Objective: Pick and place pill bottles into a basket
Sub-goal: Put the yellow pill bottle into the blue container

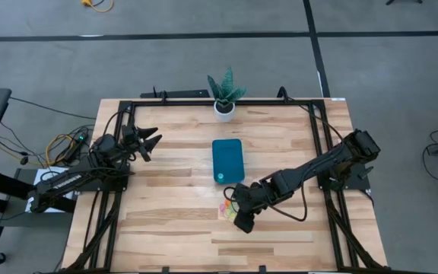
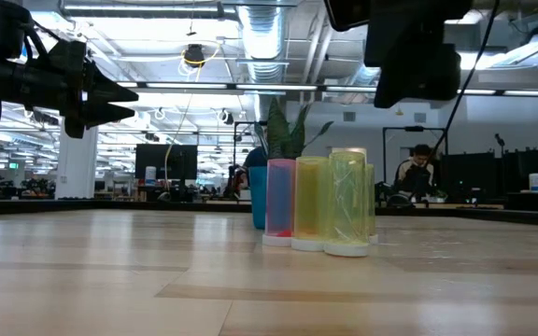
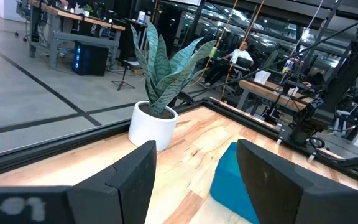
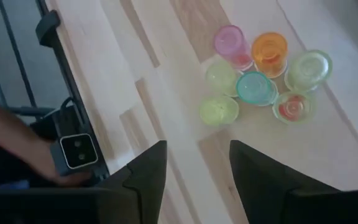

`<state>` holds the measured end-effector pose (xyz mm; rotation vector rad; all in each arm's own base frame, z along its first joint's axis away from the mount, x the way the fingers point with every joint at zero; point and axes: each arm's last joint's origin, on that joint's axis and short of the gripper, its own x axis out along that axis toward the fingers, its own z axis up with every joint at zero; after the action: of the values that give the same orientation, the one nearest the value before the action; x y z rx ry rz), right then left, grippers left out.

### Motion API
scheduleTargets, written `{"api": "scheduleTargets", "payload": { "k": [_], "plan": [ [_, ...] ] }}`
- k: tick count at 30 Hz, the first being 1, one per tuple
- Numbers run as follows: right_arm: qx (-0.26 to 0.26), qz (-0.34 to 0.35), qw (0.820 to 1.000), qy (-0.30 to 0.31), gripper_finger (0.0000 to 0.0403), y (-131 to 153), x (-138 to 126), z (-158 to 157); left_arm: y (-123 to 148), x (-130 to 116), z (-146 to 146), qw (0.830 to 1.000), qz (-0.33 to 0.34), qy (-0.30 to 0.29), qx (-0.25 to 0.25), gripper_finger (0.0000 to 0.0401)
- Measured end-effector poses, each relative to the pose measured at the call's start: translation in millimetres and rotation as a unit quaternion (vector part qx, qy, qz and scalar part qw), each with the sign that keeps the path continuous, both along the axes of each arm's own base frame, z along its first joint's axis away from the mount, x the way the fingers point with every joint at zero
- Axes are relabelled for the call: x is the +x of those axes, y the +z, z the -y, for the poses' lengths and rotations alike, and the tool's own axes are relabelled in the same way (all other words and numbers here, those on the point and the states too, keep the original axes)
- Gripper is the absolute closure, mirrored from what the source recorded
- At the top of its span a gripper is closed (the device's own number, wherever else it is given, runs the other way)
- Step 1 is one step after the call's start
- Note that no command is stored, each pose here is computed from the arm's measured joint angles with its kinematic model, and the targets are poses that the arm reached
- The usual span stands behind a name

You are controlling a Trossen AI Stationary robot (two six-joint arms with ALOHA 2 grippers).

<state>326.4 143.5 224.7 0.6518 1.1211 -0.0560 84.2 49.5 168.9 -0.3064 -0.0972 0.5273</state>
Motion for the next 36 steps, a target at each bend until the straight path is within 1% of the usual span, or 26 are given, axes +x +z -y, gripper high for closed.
{"api": "scheduleTargets", "payload": {
  "k": [6, 14, 22, 26, 29, 31, 34, 36],
  "plan": [
    [-0.004, -0.001, 1.000, 0.001, 0.0237, 0, -1, -1, 0, 0, 0, 1.000, 0.000, 0.000, 0.000, 0.0189],
    [-0.025, -0.016, 1.000, 0.003, 0.0240, -3, -3, 4, 0, 0, 0, 1.000, 0.000, 0.000, 0.000, 0.0189],
    [-0.028, -0.016, 0.999, 0.000, 0.0241, -3, -1, 9, 0, 0, 0, 1.000, 0.000, 0.000, 0.000, 0.0189],
    [-0.046, -0.008, 0.999, 0.000, 0.0241, -3, 0, 11, 0, 0, 0, 1.000, 0.000, 0.000, 0.000, 0.0189],
    [-0.047, -0.008, 0.999, 0.002, 0.0239, -3, 0, 10, 0, 0, 0, 1.000, 0.000, 0.000, 0.000, 0.0189],
    [-0.049, -0.016, 0.999, 0.006, 0.0238, -8, 2, 7, 0, 0, 0, 1.000, 0.000, 0.000, 0.000, 0.0189],
    [-0.067, -0.049, 0.996, 0.020, 0.0239, -17, 6, 2, 0, 0, 0, 1.000, 0.000, 0.000, 0.000, 0.0189],
    [-0.069, -0.049, 0.996, 0.027, 0.0240, -17, 10, -3, 0, 0, 0, 1.000, 0.000, 0.000, 0.000, 0.0189]
  ]
}}
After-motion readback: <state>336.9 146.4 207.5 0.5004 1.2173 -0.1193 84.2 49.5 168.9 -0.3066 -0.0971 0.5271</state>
